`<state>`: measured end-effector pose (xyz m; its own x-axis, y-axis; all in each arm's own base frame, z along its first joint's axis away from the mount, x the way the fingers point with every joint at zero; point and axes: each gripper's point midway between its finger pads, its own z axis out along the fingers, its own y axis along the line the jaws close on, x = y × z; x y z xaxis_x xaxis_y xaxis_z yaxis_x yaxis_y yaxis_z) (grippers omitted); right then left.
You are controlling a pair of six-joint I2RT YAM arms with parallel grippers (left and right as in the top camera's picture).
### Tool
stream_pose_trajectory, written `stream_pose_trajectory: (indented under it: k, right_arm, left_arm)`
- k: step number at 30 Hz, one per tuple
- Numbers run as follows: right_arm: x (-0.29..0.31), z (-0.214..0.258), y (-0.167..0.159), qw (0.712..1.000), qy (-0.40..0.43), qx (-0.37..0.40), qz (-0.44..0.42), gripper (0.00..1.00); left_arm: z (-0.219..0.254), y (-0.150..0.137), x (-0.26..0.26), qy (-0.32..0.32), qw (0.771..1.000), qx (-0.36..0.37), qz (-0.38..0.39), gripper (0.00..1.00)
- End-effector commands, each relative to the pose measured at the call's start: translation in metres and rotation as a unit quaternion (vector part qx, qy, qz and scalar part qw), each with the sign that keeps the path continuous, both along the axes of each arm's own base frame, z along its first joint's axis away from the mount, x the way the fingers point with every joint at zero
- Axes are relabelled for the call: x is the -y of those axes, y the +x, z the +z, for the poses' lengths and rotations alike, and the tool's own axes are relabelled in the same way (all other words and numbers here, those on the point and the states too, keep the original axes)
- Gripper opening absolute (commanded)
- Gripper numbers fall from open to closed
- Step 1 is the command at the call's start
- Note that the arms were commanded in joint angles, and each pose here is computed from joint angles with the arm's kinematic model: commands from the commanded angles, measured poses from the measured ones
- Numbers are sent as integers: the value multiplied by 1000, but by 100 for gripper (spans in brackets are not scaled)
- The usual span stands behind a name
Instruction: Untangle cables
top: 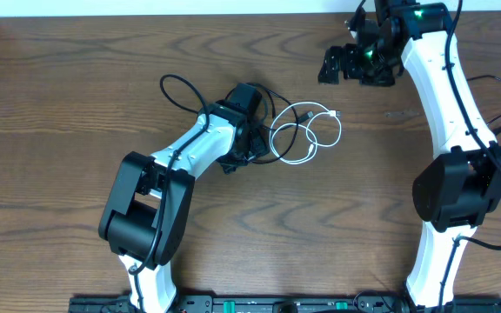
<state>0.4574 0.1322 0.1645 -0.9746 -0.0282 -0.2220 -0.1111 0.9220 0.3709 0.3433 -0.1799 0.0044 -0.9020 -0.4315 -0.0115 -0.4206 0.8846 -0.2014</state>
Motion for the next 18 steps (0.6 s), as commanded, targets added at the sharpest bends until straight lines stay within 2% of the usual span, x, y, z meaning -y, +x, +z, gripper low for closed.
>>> stream_pose_trajectory:
  k: [1,2,3,4,5,6,8,11,12,18]
  right_arm:
    - [-1,14,-7,1000,-8,8,-2,99]
    - [-1,14,-8,1000,-8,6,-1,99]
    - [-1,14,-8,1000,-8,6,-2,99]
    - [-1,14,-7,1000,-8,6,-2,99]
    - [-1,14,-7,1000,-7,7,-2,98]
    - [-2,14,-7,1000,-7,8,-2,97]
    - [-2,14,-7,1000,-6,8,-2,93]
    - [-4,15,-7,1000,-1,7,1,87]
    - [-7,15,-8,1000,4,6,4,86]
    - [-22,17,-11,1000,11,9,19,88]
  left_arm:
    - [-15,-6,-5,20,999,-16,19,65]
    - [-17,-2,-11,40,999,-5,21,52]
    - [-18,1,-15,50,998,3,23,44]
    - [-17,6,-19,62,998,15,25,41]
    - [-15,20,-23,82,995,51,-9,19]
    - [-12,30,-21,84,993,75,-44,8]
    - [2,46,-10,65,985,112,-110,8]
    - [47,60,9,25,975,157,-158,7]
    - [88,67,19,6,964,196,-181,7]
    - [231,60,34,-70,917,339,-196,7]
